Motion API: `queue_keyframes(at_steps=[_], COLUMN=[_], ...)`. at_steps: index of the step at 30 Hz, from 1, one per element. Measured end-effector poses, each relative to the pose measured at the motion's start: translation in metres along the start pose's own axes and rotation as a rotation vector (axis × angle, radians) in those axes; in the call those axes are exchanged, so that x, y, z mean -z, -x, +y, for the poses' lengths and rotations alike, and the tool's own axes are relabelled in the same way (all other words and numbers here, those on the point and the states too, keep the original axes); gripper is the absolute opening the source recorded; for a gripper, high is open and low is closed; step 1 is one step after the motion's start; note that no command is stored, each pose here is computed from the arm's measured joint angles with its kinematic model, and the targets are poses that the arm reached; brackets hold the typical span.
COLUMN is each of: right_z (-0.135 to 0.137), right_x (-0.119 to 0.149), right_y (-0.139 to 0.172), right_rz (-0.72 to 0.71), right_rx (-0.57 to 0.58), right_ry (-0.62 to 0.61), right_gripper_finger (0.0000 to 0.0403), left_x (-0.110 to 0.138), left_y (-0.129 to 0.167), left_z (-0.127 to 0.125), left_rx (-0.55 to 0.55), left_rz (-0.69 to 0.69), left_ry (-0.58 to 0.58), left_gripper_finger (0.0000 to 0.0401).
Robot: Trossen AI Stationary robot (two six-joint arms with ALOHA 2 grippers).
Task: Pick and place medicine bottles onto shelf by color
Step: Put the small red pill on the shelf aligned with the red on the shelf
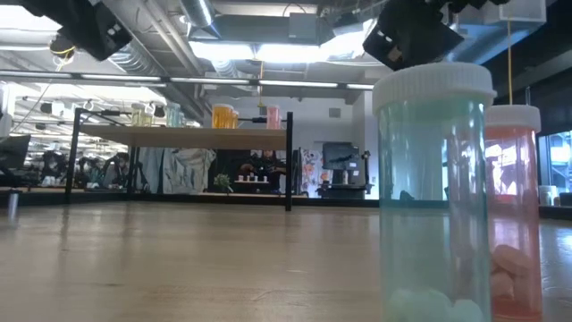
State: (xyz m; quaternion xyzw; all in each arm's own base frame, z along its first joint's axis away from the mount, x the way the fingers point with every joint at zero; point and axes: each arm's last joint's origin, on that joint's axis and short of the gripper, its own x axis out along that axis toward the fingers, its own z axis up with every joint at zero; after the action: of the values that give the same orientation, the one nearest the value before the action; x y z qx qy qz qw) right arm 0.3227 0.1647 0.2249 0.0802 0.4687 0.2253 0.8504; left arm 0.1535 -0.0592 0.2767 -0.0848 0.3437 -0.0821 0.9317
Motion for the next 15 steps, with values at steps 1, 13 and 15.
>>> queue_keyframes(at_steps=[1,13,15], right_z=[0.002,0.015,0.015], right_x=[0.001,0.017,0.018], right_y=[-0.002,-0.039,-0.042], right_rz=[0.008,0.062,0.069], right_rx=[-0.001,0.058,0.060], right_ry=[0.004,0.110,0.109], right_gripper_finger=[0.0261,0.0261,0.0261], left_x=[-0.001,-0.002,-0.002], left_y=[0.000,0.000,0.000], left_z=[0.000,0.000,0.000], left_rx=[0.003,-0.001,-0.001], left_rz=[-0.009,-0.022,-0.021], left_ry=[-0.018,-0.034,-0.033], left_gripper_finger=[0.0156,0.0156,0.0156])
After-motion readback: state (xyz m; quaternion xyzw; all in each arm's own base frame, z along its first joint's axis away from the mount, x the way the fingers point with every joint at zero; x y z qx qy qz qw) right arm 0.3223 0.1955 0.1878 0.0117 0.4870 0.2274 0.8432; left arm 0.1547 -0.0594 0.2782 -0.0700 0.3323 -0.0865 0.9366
